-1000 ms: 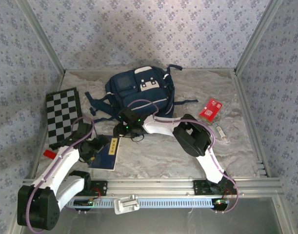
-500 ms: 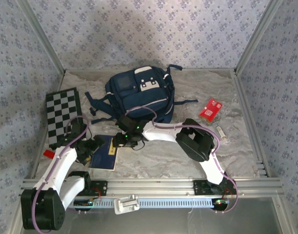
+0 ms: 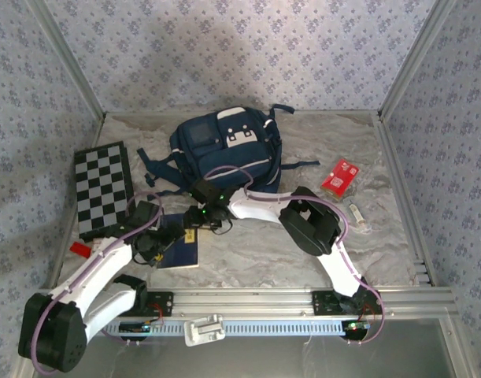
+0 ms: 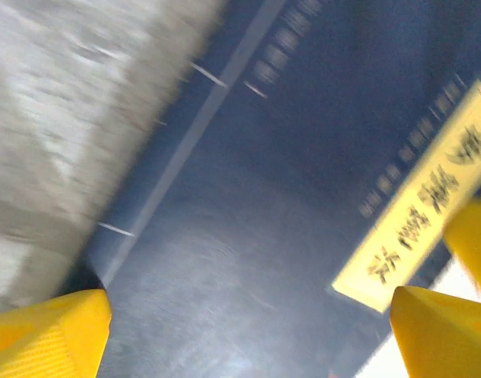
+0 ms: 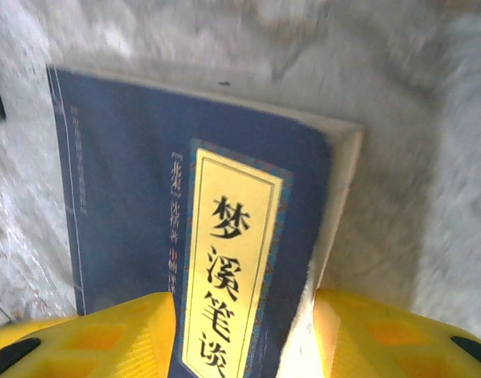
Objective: Pack the student bag
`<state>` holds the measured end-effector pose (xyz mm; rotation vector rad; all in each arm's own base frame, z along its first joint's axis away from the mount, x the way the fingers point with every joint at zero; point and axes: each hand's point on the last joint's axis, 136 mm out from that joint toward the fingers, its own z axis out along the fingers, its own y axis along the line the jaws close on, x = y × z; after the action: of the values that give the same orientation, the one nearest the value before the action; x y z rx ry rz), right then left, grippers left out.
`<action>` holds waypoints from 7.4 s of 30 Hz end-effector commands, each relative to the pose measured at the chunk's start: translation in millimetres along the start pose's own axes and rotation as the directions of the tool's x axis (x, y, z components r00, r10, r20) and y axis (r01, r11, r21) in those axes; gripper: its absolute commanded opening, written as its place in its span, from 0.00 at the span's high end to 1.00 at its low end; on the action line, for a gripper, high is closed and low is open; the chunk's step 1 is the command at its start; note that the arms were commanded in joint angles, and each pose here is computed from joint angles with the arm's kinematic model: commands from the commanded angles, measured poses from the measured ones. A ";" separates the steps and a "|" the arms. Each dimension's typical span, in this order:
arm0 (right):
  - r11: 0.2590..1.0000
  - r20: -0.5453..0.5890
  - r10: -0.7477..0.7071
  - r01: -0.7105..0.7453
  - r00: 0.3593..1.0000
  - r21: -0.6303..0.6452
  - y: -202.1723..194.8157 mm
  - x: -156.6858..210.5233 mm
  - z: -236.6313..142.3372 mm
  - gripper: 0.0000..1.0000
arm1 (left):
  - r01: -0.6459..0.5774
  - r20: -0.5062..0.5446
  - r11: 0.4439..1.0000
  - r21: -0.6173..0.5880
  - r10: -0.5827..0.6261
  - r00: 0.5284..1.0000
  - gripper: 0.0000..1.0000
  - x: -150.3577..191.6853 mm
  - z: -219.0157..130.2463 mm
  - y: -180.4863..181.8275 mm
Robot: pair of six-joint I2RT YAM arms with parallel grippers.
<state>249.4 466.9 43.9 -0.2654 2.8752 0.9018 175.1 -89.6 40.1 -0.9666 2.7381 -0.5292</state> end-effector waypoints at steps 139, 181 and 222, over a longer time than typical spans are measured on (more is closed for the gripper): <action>0.836 0.181 0.056 0.053 0.982 -0.547 15.3 -66.2 -258.6 0.16 | -0.391 0.301 0.388 0.835 0.274 0.914 1.00 -27.1 -222.0 -265.4; 0.954 0.277 0.129 -0.043 0.952 -0.297 -79.6 -53.5 -282.2 1.00 | -0.691 0.382 0.616 0.378 0.576 0.722 0.43 -35.7 -126.0 -222.0; 0.943 0.300 0.334 -0.311 0.894 -0.121 -197.7 0.4 -298.6 1.00 | -0.975 0.101 -0.025 -0.219 0.994 -0.048 0.75 -33.4 49.4 -316.5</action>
<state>275.3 134.1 171.0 0.3837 2.6360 0.9688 387.0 -311.7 88.0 1.1181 2.3720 0.0382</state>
